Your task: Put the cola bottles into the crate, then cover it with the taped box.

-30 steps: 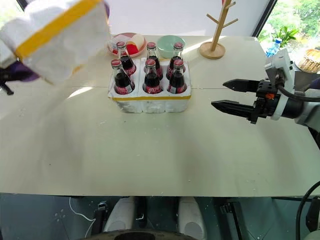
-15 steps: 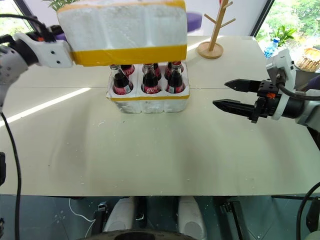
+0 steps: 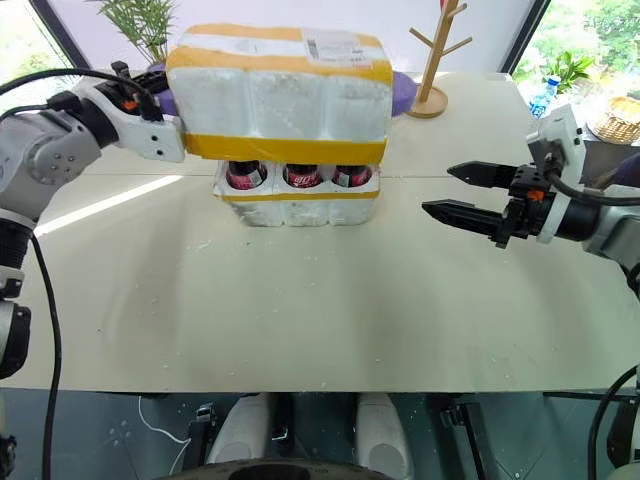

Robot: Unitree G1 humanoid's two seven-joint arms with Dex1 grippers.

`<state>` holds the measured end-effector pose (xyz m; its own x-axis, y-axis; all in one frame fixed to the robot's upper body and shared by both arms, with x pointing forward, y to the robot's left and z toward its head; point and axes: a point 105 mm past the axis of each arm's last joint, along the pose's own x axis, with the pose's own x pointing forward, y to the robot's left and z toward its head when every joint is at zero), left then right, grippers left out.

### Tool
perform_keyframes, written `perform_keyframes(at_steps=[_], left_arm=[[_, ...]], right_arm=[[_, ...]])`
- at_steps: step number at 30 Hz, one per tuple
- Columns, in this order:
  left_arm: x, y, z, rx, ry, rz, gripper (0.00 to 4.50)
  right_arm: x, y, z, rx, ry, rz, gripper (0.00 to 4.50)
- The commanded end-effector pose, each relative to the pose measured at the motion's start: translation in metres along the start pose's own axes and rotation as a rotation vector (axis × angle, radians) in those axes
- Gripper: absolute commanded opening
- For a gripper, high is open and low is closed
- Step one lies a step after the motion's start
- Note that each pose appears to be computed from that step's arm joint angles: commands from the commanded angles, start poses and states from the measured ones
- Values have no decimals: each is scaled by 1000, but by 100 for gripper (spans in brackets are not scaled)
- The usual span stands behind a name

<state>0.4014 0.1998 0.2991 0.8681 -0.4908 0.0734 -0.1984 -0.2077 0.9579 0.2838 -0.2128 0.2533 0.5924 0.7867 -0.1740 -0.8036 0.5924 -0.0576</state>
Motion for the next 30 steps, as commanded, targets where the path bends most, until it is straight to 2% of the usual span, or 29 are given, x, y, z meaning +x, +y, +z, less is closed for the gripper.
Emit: perform_keyframes(at_steps=[1,5,11,18,19,20,22,23,26,28,30], left_arm=[[-9,17,-3,52,-1,47,182],[-15,1,0,56,-14,-3,383],[-41,-22,0,58,-25,-75,383],[-87,-21,-10,-131,-21,-80,383],[-95,-23,-14,-205,-6,-92,383],[-103,-27,-25,-356,43,-108,383],[-117,-34,-39,-692,112,-141,383],[-126,-41,-43,-934,143,-193,383],[-147,-29,-28,-1422,24,-338,383],[-159,-12,-28,-1566,-20,-390,383],[-169,-4,-27,-1614,-37,-445,383]], right_arm=[[-2,5,13,-52,-44,3,450],[-1,5,13,-53,-46,2,450],[-4,1,4,-67,2,-12,450],[-10,-9,2,-64,19,-27,450],[-10,-12,2,-65,22,-28,450],[-10,-14,2,-68,26,-27,450],[-9,-17,3,-75,32,-19,450],[-8,-18,5,-78,34,-6,450],[-2,-18,9,-93,34,39,450],[4,-17,12,-103,35,77,450],[10,-15,13,-112,38,111,450]])
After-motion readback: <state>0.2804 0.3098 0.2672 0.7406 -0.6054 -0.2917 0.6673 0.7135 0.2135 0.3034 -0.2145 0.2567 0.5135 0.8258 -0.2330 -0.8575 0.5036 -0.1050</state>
